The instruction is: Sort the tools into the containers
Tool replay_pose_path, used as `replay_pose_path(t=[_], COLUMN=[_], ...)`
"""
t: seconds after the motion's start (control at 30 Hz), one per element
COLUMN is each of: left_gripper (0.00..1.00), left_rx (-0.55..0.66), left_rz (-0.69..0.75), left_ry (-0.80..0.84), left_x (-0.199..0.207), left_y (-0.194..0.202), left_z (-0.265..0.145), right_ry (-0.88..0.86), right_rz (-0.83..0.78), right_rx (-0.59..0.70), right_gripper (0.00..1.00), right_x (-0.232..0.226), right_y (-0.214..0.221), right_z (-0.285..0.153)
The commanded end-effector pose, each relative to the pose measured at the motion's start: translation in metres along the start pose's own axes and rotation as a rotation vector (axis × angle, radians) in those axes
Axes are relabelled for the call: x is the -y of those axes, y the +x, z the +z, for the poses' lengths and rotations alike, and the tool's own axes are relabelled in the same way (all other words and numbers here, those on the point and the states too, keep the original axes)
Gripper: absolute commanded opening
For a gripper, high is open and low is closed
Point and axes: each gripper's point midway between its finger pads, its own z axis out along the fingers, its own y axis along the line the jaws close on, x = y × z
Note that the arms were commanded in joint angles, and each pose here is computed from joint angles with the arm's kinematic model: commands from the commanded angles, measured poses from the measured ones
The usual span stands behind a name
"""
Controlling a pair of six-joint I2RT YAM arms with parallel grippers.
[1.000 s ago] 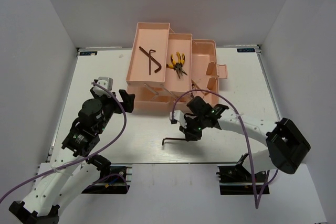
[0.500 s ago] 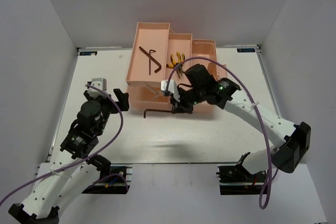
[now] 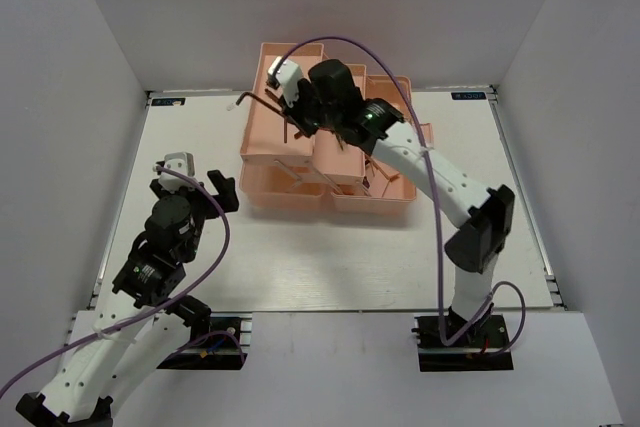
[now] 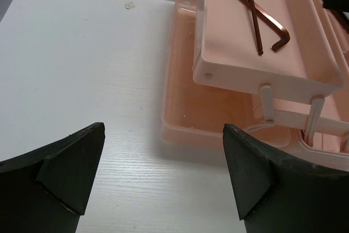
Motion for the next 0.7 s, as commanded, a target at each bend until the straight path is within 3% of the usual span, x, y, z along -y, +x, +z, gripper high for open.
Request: replay_pose_path(t=[0.0, 0.13, 0.33, 0.43, 0.47, 0.53, 0.67], left_gripper=[0.99, 0.99, 0.99, 0.99, 0.99, 0.99, 0.99], left_rx=[-0.017, -0.017, -0.029, -0.038, -0.047, -0.042, -0.088], left_rz=[-0.001, -0.001, 0.012, 0.017, 0.022, 0.011, 0.015], left_ry=[-0.045, -0.045, -0.037, -0.040, -0.043, -0.064, -0.162], left_x=[-0.008, -0.008, -0.006, -0.005, -0.005, -0.008, -0.022], left_y=[0.007, 0.007, 0.009, 0.011, 0.014, 0.011, 0.020], left_z=[0.001, 0.001, 0.004, 0.006, 0.008, 0.007, 0.010], right_ry=[0.228, 0.320, 0.291, 0.196, 0.189, 0.140, -0.143], right_rz=[0.113, 0.226, 0.348, 0.357, 0.359, 0.357, 0.294], right_rx=[0.093, 0.040, -0.025, -0.022, 0.005, 0.029, 0.134], right_gripper=[0.00, 0.00, 0.00, 0.41, 0.61, 0.66, 0.65], right_x=[0.048, 0.071, 0.066, 0.052, 0.055, 0.048, 0.013], right_y=[-0.028, 0.002, 0.037, 0.035, 0.026, 0.021, -0.016], right_z=[0.014, 0.040, 0.049, 0.044, 0.034, 0.029, 0.005])
